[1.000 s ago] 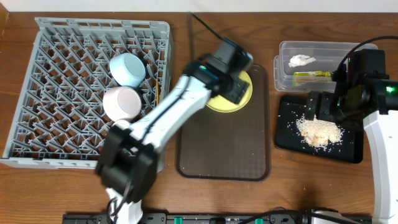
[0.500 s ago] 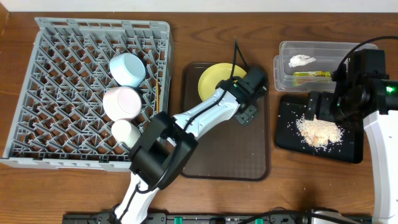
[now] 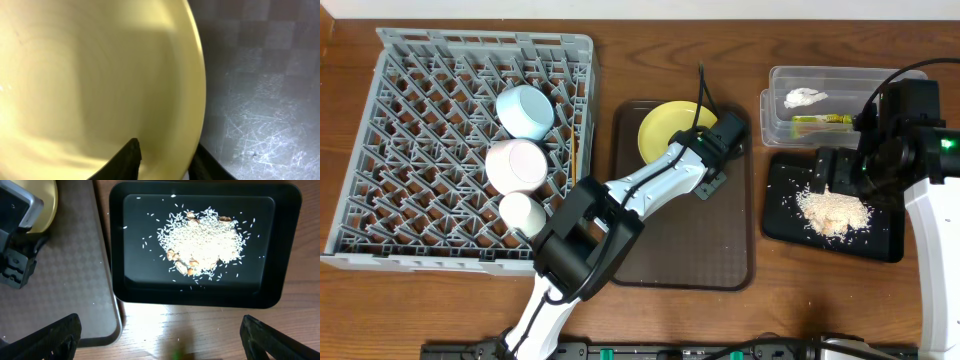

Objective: Sort waste into correct bins and load items into the dishwasher
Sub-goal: 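Grasp the edge of the yellow plate with the left gripper and lift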

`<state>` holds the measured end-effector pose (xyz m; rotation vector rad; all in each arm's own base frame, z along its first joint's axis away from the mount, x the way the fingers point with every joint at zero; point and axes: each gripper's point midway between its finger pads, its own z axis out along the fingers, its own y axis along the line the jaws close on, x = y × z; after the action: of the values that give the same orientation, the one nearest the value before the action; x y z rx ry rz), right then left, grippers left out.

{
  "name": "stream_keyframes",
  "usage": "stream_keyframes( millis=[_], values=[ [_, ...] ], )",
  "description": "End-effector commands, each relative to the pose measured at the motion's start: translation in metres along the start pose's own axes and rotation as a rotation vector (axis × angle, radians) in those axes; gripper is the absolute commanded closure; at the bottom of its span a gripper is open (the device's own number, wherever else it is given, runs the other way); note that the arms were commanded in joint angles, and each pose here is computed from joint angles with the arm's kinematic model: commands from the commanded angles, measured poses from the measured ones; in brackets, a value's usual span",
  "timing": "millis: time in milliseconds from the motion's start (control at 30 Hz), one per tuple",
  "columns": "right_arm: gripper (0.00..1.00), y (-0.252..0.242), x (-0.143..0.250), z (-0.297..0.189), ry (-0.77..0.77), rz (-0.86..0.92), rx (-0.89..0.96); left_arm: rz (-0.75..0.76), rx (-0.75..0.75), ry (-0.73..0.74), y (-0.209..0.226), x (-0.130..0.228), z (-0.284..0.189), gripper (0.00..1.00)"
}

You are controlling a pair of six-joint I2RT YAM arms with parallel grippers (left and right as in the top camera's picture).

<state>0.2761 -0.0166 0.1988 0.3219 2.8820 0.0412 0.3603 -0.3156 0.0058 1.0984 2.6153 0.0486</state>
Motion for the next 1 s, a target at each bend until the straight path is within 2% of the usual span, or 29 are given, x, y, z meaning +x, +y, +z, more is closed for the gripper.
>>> stream_keyframes(
  millis=[0, 133, 333, 800, 967],
  values=[
    [0.01, 0.0, -0.003, -0.004, -0.013, 0.007, 0.001, 0.023, -0.017, 0.069, 0.0, 0.018, 0.019, 0.74],
    [0.01, 0.0, -0.003, -0.004, -0.013, 0.007, 0.001, 0.024, -0.02, 0.076, 0.0, 0.02, 0.019, 0.81],
    [0.01, 0.0, -0.003, -0.004, -0.013, 0.007, 0.001, 0.036, -0.113, 0.092, 0.013, 0.023, 0.017, 0.92],
    [0.01, 0.0, -0.003, -0.004, -0.013, 0.007, 0.001, 0.099, -0.343, 0.136, 0.036, 0.031, 0.001, 0.92],
    [0.01, 0.0, -0.003, -0.004, -0.013, 0.007, 0.001, 0.092, -0.355, 0.112, 0.039, 0.026, -0.02, 0.93]
  ],
)
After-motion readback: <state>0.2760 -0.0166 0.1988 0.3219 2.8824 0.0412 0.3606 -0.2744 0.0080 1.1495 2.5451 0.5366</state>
